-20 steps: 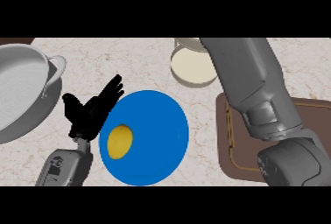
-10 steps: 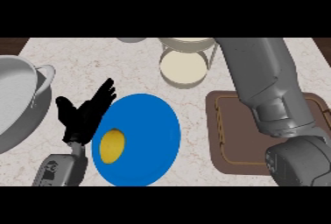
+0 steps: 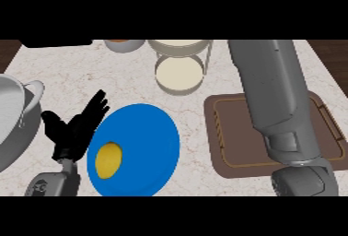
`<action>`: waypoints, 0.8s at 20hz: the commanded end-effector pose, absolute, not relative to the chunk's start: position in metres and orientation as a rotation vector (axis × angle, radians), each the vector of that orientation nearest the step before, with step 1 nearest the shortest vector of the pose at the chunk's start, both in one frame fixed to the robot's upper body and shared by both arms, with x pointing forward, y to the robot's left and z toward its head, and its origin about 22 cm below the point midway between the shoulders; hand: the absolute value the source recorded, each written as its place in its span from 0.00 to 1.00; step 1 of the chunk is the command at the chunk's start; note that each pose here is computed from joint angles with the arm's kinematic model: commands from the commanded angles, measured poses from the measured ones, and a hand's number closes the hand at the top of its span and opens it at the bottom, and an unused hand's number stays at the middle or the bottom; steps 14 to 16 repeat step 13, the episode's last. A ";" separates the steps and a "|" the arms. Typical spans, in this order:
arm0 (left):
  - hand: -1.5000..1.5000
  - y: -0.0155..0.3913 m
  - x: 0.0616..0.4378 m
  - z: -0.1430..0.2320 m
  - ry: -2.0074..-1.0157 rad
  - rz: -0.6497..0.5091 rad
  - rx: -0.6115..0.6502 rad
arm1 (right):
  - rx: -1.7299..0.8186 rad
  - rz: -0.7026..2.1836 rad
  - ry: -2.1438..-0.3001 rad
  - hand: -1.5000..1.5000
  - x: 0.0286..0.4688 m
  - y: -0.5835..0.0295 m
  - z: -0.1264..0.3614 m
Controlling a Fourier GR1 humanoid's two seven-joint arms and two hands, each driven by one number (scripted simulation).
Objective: Pick the sweet potato from the tray and place it in the tiered basket
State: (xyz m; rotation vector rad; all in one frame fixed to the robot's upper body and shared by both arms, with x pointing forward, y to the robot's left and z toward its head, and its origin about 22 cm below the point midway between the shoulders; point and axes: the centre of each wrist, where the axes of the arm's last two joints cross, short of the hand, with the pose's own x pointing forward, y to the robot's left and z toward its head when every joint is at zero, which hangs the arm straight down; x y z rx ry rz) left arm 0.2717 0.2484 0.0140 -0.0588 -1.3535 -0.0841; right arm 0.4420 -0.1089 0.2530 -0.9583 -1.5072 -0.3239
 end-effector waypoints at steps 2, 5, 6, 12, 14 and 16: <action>0.50 0.254 0.264 0.008 -1.330 -0.062 -0.031 | -0.899 -0.215 -1.493 0.00 0.418 -0.119 0.259; 0.50 0.258 0.264 0.006 -1.320 -0.021 -0.023 | -0.868 -0.220 -1.533 0.00 0.399 -0.127 0.277; 0.50 0.263 0.259 0.005 -1.324 -0.039 -0.008 | -0.880 -0.218 -1.508 0.00 0.395 -0.146 0.274; 0.50 0.270 0.258 0.015 -1.347 -0.027 0.012 | -0.878 -0.208 -1.525 0.00 0.346 -0.184 0.276; 0.50 0.266 0.260 0.012 -1.334 -0.014 0.002 | -0.880 -0.211 -1.537 0.00 0.335 -0.187 0.280; 0.50 0.266 0.260 0.012 -1.334 -0.014 0.002 | -0.880 -0.211 -1.537 0.00 0.335 -0.187 0.280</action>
